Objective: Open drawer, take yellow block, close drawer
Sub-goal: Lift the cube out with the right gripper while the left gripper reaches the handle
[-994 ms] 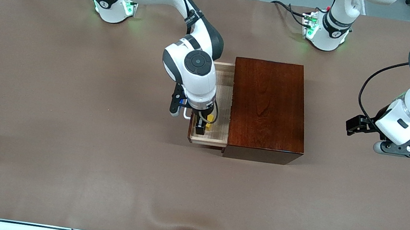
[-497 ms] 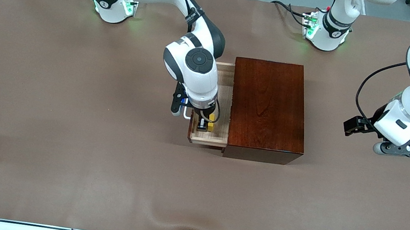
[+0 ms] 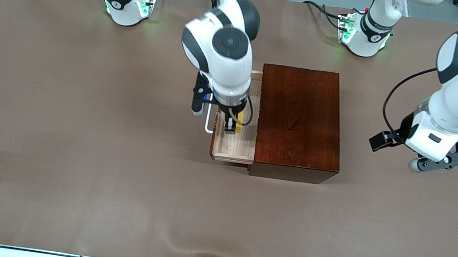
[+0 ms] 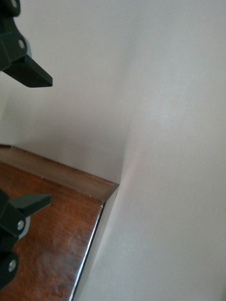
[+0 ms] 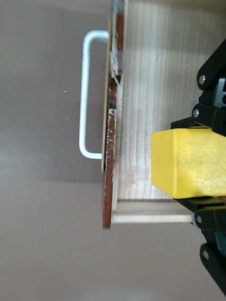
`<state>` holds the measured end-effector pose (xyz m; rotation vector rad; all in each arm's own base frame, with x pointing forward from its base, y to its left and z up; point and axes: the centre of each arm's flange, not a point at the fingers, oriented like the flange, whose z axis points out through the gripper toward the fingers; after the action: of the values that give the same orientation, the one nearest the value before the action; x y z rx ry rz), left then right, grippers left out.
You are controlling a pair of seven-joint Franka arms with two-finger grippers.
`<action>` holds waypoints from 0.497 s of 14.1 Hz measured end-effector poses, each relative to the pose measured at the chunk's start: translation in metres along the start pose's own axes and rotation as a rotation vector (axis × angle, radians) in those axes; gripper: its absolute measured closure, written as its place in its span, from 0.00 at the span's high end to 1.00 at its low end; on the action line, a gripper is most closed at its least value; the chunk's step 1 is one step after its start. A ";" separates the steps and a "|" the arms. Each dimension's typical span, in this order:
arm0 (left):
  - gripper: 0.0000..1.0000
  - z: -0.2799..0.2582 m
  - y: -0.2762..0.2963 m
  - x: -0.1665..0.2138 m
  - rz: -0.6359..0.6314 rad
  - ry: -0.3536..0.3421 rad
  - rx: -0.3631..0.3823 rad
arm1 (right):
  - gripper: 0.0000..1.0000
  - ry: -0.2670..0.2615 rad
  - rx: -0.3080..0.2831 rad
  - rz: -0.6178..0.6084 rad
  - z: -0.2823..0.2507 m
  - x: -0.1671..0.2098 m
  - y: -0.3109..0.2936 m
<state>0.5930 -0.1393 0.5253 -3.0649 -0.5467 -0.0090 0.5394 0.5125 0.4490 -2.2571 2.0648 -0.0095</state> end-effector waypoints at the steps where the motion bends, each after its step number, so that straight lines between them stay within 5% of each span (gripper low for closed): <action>1: 1.00 0.000 0.007 -0.005 -0.045 -0.002 -0.001 | 0.56 0.007 -0.009 -0.070 -0.021 0.010 0.001; 7: 1.00 0.003 0.062 -0.043 -0.300 -0.017 -0.008 | 0.56 0.044 -0.141 -0.528 -0.098 0.157 -0.032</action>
<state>0.5745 -0.2122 0.5204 -2.9598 -1.0030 0.0076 0.5795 0.3532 0.5412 -2.8403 1.4643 0.0557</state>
